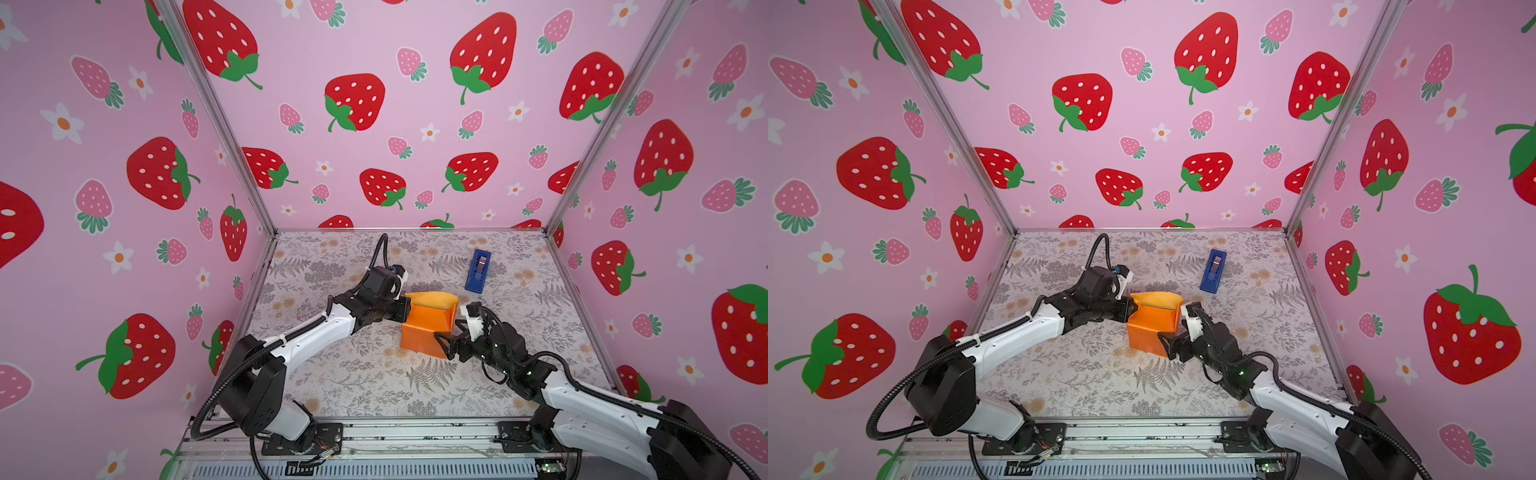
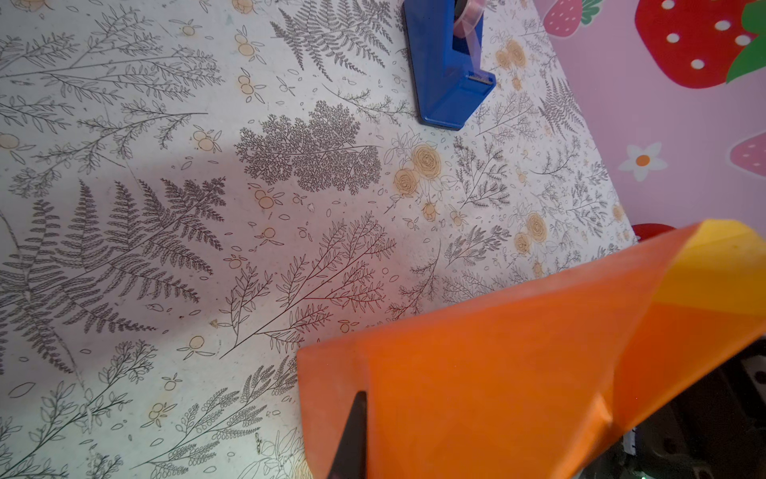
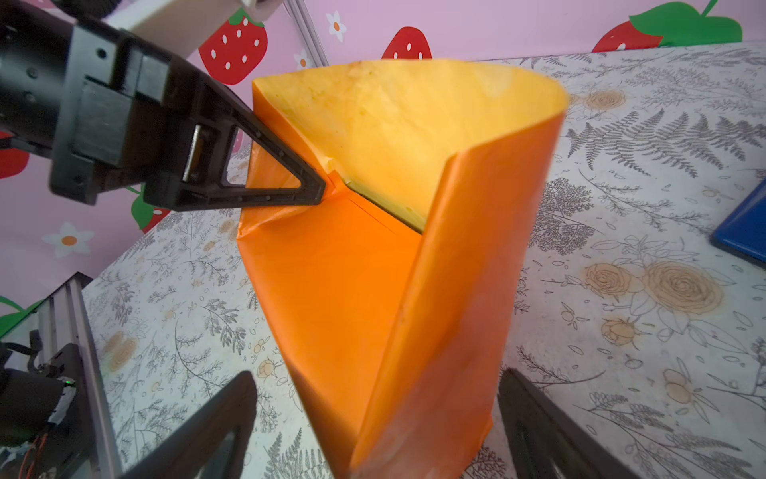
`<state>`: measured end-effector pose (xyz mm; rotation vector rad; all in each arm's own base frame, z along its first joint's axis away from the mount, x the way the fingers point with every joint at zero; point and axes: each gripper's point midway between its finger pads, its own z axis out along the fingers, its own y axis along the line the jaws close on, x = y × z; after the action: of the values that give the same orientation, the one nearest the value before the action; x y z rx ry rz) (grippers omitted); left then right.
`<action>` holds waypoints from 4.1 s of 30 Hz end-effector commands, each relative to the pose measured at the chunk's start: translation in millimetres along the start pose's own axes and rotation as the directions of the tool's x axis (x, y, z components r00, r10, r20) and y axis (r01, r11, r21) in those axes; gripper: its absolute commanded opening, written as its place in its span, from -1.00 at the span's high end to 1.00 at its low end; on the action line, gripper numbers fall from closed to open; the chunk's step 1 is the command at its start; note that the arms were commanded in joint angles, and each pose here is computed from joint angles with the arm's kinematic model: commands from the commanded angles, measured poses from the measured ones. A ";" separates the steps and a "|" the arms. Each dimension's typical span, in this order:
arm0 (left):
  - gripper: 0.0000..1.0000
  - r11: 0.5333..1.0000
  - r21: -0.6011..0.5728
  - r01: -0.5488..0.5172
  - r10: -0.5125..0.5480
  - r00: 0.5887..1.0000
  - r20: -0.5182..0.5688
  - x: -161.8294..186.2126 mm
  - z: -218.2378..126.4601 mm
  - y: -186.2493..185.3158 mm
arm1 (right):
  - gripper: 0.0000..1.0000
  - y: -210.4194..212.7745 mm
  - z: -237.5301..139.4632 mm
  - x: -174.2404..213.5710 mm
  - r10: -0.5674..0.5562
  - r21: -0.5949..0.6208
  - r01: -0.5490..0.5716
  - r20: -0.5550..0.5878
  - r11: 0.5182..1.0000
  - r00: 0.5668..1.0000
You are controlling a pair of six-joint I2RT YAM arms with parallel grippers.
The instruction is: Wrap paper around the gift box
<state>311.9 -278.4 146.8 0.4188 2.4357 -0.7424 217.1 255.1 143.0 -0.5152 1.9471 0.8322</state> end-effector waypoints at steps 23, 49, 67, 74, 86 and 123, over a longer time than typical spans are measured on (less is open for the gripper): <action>0.96 1.000 -0.004 0.028 -0.028 0.998 -0.055 16.6 6.9 3.3 | -0.69 -15.7 12.7 -15.8 0.205 0.113 -0.207 0.026 0.972 0.978; 0.06 0.998 0.038 0.055 -0.056 0.998 0.017 7.5 -15.6 -15.2 | -0.22 -34.3 32.8 26.2 0.201 0.230 -0.163 -0.149 0.959 0.968; 0.08 0.969 -0.247 0.012 -0.024 0.999 -0.047 45.6 12.4 12.5 | -0.19 -40.7 26.6 20.9 0.218 0.270 -0.180 -0.118 0.946 0.969; 0.09 0.968 -0.252 0.016 -0.034 0.997 -0.068 53.0 15.1 15.6 | -0.12 -50.8 27.8 6.8 0.208 0.333 -0.174 -0.069 0.927 0.976; 0.09 0.968 -0.248 0.028 -0.046 0.996 -0.070 53.2 16.2 14.7 | 0.25 -50.0 28.8 -13.5 0.168 0.341 -0.152 -0.017 0.928 0.986; -0.03 0.971 -0.224 0.077 -0.037 0.983 0.181 -2.8 -62.3 6.0 | 0.77 -53.5 26.8 -8.3 0.109 0.431 -0.076 -0.052 0.899 0.993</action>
<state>288.1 -253.3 191.8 0.2466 2.3489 -0.5442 278.3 246.1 145.1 -0.1709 2.0838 0.4872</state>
